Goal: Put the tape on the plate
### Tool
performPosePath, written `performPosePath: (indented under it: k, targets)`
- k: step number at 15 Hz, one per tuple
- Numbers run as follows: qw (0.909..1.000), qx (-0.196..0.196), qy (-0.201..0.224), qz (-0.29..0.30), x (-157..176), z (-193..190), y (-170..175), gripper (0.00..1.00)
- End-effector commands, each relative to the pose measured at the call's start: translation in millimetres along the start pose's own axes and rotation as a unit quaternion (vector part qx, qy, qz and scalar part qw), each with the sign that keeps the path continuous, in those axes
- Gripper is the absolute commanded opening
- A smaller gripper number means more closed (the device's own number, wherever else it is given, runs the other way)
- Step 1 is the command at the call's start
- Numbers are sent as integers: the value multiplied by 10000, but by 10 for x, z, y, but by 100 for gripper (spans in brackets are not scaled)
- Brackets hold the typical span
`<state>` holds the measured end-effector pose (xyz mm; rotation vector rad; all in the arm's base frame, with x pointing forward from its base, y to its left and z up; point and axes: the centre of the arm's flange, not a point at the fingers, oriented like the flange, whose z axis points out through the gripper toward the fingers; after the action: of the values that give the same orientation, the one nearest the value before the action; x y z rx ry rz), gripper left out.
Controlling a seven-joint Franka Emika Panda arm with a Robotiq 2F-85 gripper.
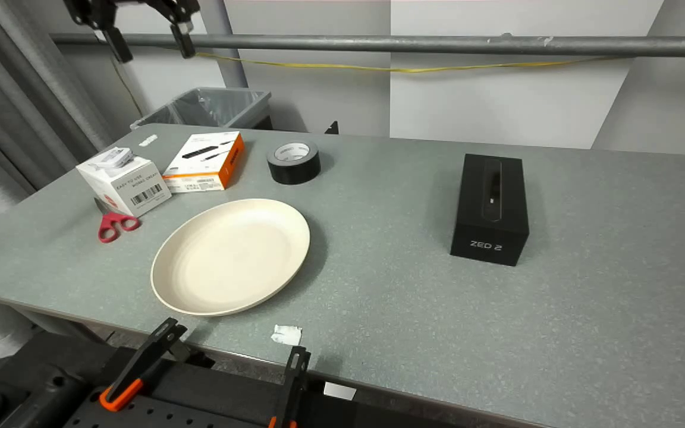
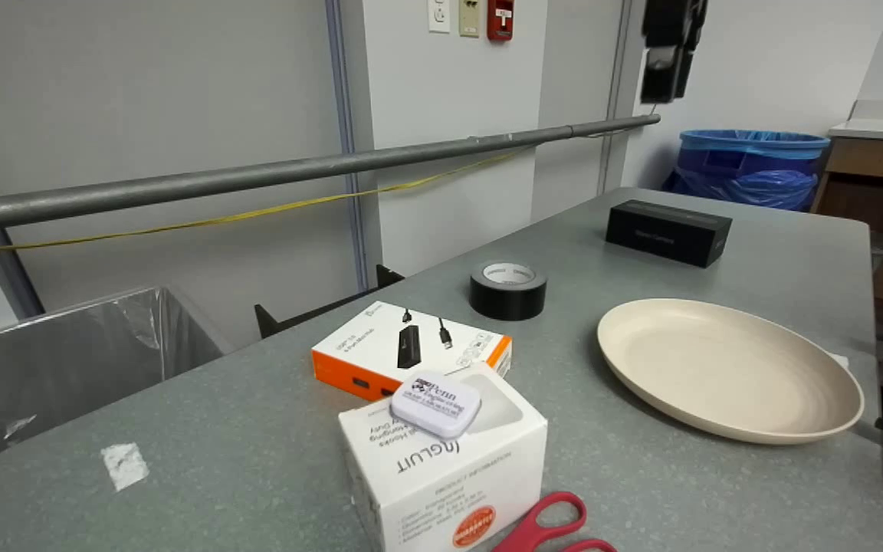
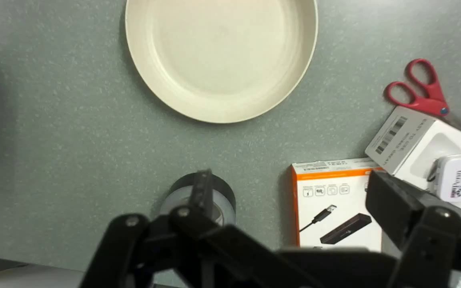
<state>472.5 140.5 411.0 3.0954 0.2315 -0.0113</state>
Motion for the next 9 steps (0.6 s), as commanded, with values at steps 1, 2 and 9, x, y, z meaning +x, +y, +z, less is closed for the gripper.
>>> performPosePath:
  k: [1,2,9]
  targets:
    - [9997,-146,18,196,642,709,84,100]
    - [9995,-153,16,258,765,902,120,100]
    - [9986,-126,-261,439,793,1433,311,100]
